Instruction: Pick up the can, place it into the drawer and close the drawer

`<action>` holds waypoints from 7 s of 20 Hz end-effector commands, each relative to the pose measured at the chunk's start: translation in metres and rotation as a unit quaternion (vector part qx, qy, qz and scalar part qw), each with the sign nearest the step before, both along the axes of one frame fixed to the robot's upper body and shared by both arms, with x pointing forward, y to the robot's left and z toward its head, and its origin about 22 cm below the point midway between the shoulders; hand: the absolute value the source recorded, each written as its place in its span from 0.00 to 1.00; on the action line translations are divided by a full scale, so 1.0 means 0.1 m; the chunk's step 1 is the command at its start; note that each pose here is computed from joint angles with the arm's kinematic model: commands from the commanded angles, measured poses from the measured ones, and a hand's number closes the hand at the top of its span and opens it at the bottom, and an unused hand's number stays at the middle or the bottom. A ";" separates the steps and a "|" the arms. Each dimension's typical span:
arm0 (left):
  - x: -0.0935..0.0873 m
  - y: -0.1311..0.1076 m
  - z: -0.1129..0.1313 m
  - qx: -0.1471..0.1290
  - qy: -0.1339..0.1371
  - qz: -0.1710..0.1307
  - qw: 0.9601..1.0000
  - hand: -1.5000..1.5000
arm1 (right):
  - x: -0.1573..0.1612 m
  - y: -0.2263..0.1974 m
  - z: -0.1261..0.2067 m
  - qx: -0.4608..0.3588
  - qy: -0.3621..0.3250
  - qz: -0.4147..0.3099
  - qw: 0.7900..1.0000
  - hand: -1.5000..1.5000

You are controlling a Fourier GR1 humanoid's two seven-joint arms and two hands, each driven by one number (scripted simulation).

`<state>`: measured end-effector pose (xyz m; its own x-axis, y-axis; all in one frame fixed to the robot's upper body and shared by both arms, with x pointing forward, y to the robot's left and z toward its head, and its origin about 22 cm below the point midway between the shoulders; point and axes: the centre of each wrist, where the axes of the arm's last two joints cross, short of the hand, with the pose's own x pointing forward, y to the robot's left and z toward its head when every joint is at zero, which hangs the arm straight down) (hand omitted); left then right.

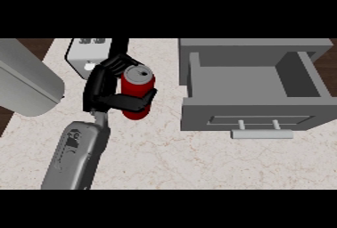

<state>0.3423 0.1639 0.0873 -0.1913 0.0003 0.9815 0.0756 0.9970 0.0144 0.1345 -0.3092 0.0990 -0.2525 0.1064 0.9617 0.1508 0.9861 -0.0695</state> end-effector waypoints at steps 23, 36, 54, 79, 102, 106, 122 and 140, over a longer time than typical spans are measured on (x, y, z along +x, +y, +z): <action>0.51 -1.62 1.53 0.053 -0.027 -0.019 0.998 1.00 | 0.12 -0.04 0.09 0.000 0.005 0.015 1.000 0.00; 0.74 -1.84 1.45 0.096 -0.014 0.003 0.995 1.00 | 0.30 0.11 -0.03 0.002 -0.006 0.025 1.000 0.00; 0.87 -1.79 1.12 0.144 -0.016 0.028 0.989 1.00 | 0.34 0.05 0.07 -0.010 -0.014 0.016 1.000 0.00; 0.88 -1.70 0.80 0.147 -0.024 0.101 0.984 0.00 | 0.49 0.23 0.10 -0.029 -0.033 0.037 0.998 0.00; 0.77 -1.86 0.99 0.074 -0.036 0.098 0.992 0.00 | 0.80 0.52 0.35 -0.431 -0.084 0.010 0.899 0.00; 0.78 -1.80 0.86 0.063 -0.019 0.099 0.993 0.00 | 0.89 0.54 0.25 -0.492 -0.068 0.019 0.868 0.00; 0.77 -1.33 1.31 0.074 -0.015 0.104 0.992 0.00 | 1.59 0.73 -0.85 -0.541 -0.001 -0.049 0.840 0.00; 0.59 -0.60 1.28 0.078 0.006 0.102 0.992 0.00 | 2.43 0.88 -1.00 -0.572 -0.024 -0.125 0.811 0.00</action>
<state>0.4095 0.0946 0.2235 -0.1763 -0.1909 0.9657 -0.1366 0.9763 0.1680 0.3701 -0.2393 0.0205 -0.1437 0.9791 0.1438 0.4107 0.1912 -0.8915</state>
